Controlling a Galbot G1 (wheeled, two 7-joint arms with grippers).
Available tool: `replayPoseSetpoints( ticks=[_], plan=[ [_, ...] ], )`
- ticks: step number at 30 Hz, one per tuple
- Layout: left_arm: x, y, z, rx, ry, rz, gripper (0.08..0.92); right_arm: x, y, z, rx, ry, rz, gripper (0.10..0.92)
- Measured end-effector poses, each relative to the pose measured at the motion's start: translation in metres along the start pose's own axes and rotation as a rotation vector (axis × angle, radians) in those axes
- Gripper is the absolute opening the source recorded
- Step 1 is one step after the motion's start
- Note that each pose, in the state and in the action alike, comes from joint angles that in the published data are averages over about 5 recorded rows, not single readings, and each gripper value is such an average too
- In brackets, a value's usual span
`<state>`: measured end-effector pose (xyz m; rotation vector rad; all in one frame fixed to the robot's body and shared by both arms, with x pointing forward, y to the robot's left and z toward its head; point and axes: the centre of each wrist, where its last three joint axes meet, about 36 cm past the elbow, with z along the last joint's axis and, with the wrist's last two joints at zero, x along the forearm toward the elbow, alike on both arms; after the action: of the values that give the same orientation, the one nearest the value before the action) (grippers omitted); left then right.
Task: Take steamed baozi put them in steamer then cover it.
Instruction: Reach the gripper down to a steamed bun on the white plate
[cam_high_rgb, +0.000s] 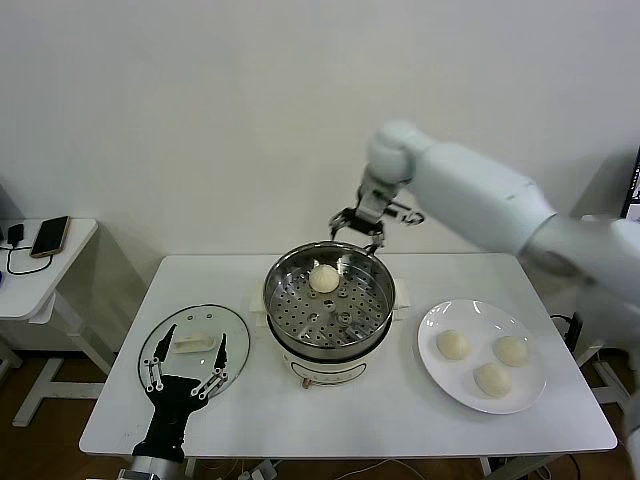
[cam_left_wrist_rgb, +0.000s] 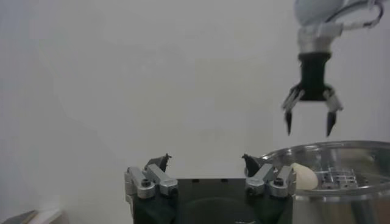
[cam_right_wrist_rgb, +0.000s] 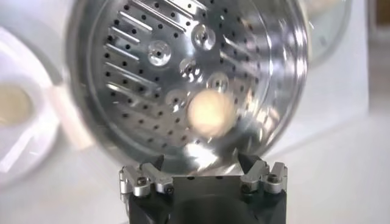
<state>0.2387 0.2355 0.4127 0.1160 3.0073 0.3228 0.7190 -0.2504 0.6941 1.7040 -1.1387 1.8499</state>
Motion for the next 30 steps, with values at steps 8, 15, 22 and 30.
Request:
replayPoseSetpoints(
  ticks=[8, 15, 22, 30],
  plan=[
    [-0.002, 0.000, 0.002, -0.002, -0.001, -0.001, 0.823, -0.026, 0.089, 0.062, -0.364, -0.028, -0.046, 0.823],
    [-0.001, -0.001, 0.003, 0.000, 0.007, -0.008, 0.823, -0.069, 0.141, 0.081, -0.521, -0.038, -0.108, 0.823],
    [0.001, -0.001, 0.006, -0.001, 0.018, -0.014, 0.823, -0.104, 0.172, 0.086, -0.594, -0.030, -0.150, 0.823],
    [0.001, -0.001, 0.008, 0.000, 0.021, -0.019, 0.823, -0.137, 0.194, 0.085, -0.639, -0.027, -0.172, 0.823]
  ],
)
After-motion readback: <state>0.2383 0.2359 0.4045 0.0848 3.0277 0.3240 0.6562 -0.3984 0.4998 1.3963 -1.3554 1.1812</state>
